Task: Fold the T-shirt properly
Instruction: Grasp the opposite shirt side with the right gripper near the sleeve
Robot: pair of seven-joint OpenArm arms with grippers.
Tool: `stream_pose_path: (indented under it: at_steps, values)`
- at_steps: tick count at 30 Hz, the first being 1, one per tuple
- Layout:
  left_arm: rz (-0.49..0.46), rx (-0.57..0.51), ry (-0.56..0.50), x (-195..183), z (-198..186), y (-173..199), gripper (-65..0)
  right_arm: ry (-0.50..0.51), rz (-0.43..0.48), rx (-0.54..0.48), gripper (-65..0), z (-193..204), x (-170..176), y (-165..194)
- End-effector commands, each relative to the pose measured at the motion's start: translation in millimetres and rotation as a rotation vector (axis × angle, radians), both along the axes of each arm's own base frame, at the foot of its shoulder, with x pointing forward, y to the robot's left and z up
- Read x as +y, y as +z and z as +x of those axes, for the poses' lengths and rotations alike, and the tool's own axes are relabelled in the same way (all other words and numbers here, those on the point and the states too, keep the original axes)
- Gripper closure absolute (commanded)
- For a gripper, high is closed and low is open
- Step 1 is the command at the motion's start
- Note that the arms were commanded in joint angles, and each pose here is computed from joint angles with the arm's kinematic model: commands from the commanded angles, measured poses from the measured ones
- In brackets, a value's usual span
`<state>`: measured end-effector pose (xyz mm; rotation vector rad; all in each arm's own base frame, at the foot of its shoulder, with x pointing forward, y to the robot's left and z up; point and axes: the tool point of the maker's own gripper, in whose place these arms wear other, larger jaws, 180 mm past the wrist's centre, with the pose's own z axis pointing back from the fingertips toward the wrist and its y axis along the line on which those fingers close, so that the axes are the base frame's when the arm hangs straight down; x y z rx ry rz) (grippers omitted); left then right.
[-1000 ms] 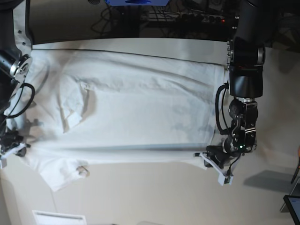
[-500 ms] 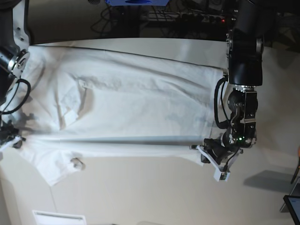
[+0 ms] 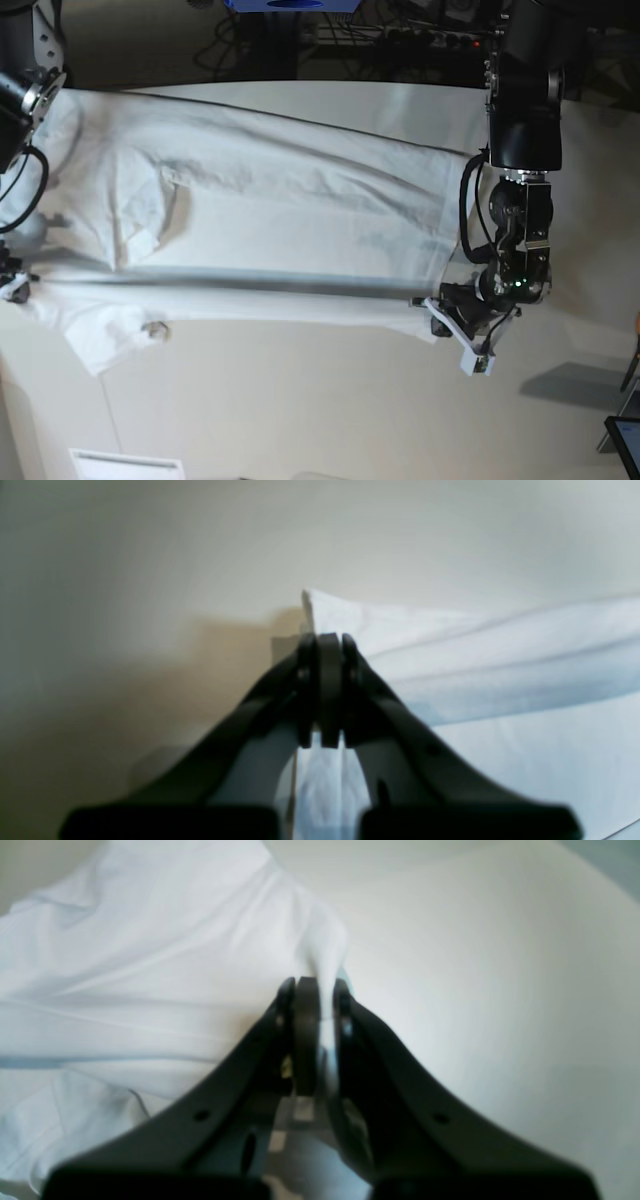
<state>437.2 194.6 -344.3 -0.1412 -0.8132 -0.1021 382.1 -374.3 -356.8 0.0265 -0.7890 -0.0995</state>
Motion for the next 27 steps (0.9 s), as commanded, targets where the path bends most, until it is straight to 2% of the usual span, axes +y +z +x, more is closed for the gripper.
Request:
stream_pose_path:
  at_steps: [1, 5, 12, 21, 24, 27]
  values:
    - [0.022, -0.075, 0.037, 18.2, 14.2, 26.7, 0.0, -0.014, -0.048, -0.064, -0.1, 8.3, -16.5, 28.1]
    - [0.040, -0.078, 0.041, 24.4, 13.2, 28.7, 0.0, -0.007, -0.069, -0.047, -0.1, 1.5, -17.0, 27.7]
    - [0.048, -0.028, 0.036, 25.2, -6.0, 6.0, 0.0, -0.004, -0.073, 0.008, -0.1, -10.3, -15.8, 17.3]
    - [0.052, 0.022, 0.034, 25.7, -23.6, -15.2, 0.0, 0.009, -0.036, 0.087, -0.1, -36.7, 2.2, -22.0]
    - [0.117, 0.038, 0.020, 27.4, -27.0, -21.9, 0.0, 0.012, -0.027, 0.102, -0.1, -42.8, 6.3, -30.2]
    - [0.243, 0.072, -0.031, 25.0, -36.6, -37.9, 0.0, 0.012, -0.026, 0.108, -0.4, -45.1, 7.0, -32.6]
